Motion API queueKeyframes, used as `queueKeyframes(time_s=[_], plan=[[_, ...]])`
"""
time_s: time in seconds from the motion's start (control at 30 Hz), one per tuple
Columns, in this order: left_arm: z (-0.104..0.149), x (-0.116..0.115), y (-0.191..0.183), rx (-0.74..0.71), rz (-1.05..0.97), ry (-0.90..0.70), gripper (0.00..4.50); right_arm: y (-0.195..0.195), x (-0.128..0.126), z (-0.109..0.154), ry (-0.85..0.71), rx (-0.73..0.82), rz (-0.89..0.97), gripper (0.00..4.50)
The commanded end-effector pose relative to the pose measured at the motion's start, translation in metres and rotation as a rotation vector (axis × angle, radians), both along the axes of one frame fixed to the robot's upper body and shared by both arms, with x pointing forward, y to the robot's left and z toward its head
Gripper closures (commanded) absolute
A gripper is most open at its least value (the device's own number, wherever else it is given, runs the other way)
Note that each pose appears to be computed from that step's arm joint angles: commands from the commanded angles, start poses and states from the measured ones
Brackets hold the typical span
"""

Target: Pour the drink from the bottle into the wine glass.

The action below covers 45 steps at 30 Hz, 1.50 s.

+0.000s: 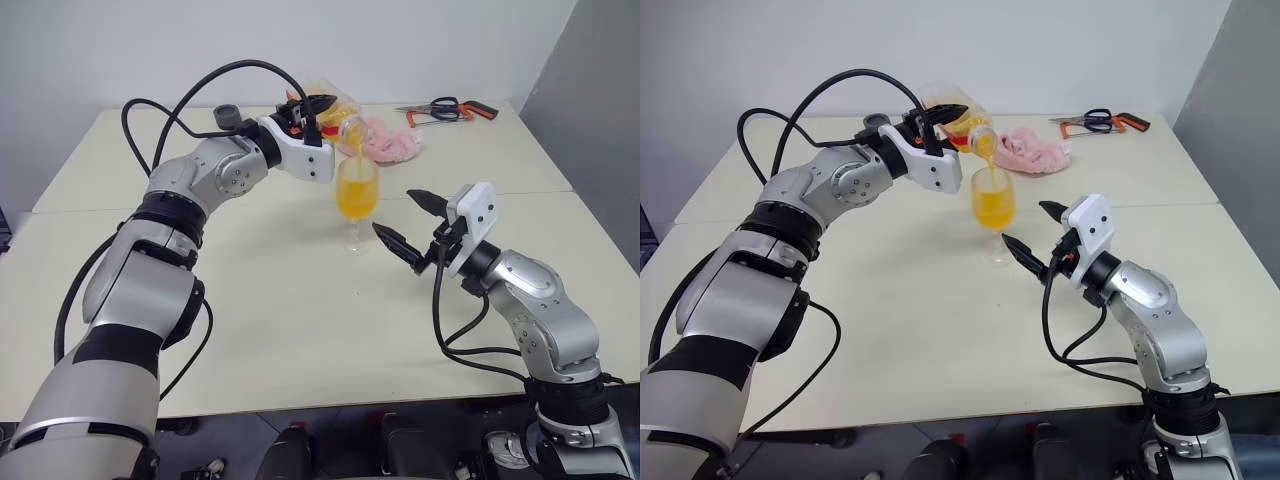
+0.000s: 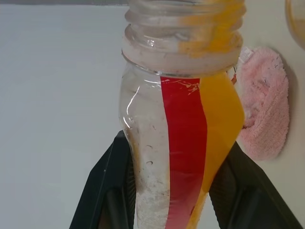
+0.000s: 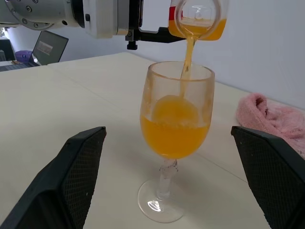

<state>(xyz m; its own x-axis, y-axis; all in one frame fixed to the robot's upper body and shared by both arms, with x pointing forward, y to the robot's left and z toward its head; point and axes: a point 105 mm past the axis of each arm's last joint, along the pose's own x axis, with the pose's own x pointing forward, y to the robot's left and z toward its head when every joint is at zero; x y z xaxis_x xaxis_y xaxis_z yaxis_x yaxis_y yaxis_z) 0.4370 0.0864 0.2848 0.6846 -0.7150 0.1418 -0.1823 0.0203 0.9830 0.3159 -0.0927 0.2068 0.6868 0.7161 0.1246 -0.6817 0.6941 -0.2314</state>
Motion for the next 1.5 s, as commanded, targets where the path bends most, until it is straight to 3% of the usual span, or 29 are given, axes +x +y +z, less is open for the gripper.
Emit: queueKeyframes(time_s=[0.03,1.13,1.5], plan=[[0.0287,-0.0042,-0.0015,-0.023,-0.013,-0.081,2.86,0.0017,-0.0040,0.0109,-0.042,0.013,0.012,0.00],[0.0297,-0.0039,-0.0023,-0.023,-0.012,-0.083,2.86,0.0039,-0.0052,0.0109,-0.043,0.016,0.017,0.00],[0.0223,0.0007,-0.0048,-0.144,-0.012,0.038,2.86,0.0041,-0.0050,0.0136,-0.061,0.020,0.014,0.00]])
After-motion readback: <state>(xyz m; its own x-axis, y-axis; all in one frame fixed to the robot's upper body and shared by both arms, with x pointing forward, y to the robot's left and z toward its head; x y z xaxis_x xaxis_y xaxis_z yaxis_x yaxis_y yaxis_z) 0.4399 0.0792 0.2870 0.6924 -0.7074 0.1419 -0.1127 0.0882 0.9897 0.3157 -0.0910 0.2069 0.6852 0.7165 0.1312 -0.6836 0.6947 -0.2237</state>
